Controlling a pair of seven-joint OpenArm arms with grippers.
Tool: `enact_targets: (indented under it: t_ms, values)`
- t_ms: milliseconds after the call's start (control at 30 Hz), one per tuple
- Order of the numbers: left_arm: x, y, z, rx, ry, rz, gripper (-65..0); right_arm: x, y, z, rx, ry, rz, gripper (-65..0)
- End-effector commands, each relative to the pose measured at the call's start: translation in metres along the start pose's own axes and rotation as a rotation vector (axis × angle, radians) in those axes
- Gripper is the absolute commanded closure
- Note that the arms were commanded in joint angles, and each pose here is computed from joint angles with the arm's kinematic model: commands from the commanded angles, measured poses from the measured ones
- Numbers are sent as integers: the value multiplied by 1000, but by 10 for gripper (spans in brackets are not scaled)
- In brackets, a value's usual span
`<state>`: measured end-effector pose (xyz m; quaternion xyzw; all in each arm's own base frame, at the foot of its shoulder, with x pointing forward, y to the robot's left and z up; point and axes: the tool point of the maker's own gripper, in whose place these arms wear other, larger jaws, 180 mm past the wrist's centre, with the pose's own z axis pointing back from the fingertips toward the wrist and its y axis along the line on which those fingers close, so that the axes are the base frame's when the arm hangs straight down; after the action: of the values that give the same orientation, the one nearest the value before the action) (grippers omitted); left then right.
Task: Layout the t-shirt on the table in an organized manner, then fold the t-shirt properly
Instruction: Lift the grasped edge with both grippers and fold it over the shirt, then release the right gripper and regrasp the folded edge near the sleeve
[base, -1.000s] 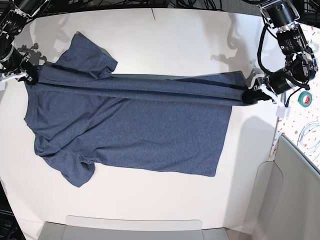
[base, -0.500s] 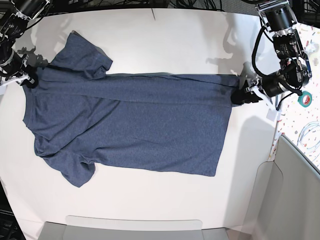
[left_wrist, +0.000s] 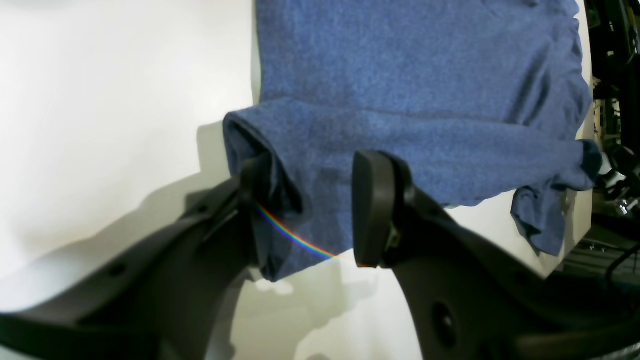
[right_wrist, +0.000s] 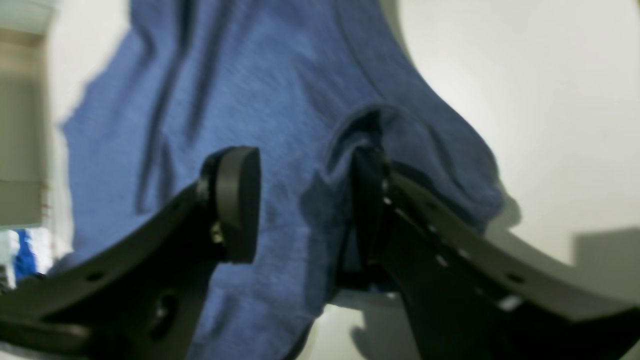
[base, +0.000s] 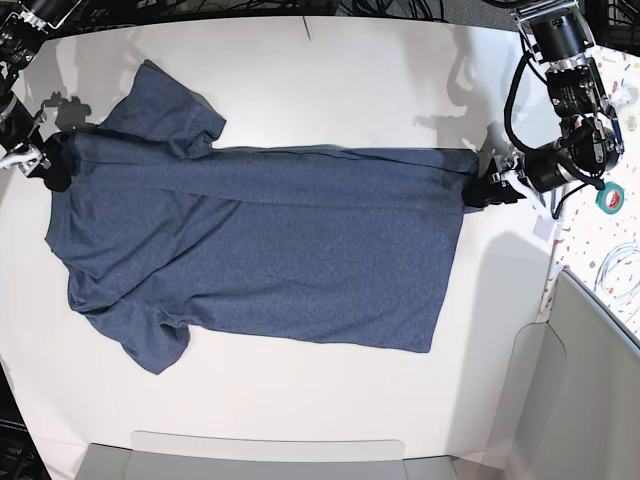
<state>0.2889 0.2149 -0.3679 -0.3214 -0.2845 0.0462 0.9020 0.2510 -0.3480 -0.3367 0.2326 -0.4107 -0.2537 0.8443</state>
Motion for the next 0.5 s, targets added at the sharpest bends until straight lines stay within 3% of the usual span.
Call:
enact_targets:
  t_ms: [0, 267, 467]
  values:
    - [15, -3, 7, -8, -40, -23, -231, 15, -6, 14, -22, -47, 18, -307]
    - [7, -1, 7, -4, -26, -14, -231, -8, -34, 45, -90, -45, -41, -319]
    - [7, -1, 7, -4, -26, -11, -231, -70, -3, 47, -41, 5, -77, -319]
